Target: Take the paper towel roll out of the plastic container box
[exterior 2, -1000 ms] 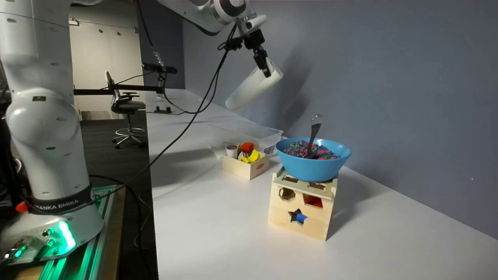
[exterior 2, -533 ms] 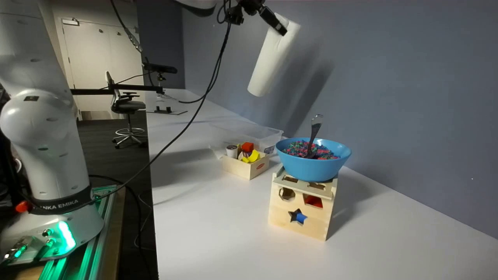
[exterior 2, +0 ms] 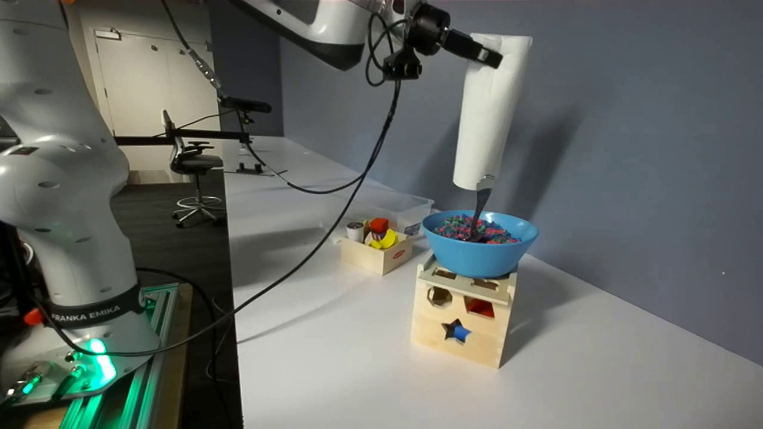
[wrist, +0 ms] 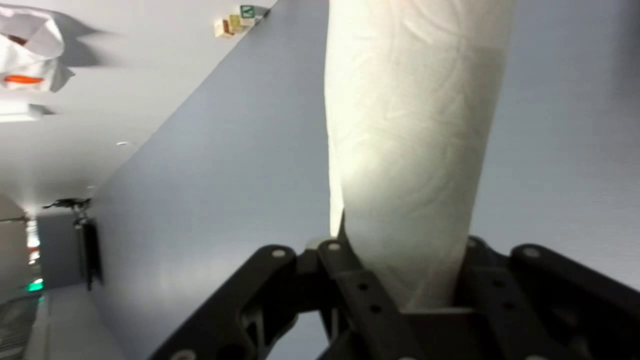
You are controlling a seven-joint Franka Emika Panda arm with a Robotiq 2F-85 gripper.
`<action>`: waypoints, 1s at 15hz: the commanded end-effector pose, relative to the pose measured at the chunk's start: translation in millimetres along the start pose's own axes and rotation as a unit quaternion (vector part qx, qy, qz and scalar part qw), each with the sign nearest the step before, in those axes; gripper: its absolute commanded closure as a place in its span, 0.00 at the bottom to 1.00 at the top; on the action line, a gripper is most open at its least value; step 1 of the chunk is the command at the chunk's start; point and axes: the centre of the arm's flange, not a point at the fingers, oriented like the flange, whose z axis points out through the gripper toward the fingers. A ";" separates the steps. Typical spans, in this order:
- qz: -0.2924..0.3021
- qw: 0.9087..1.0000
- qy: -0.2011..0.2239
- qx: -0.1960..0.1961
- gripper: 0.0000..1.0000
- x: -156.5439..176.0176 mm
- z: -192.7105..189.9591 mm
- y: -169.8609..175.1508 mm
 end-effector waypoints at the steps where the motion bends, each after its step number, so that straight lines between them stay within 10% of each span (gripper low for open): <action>1: 0.011 0.996 0.059 -0.065 0.92 -65.2 32.9 6.4; 7: 0.048 0.996 0.002 -0.069 0.92 -158.4 46.1 -19.1; 15: 0.004 0.995 0.019 -0.099 0.92 -186.6 38.9 -34.7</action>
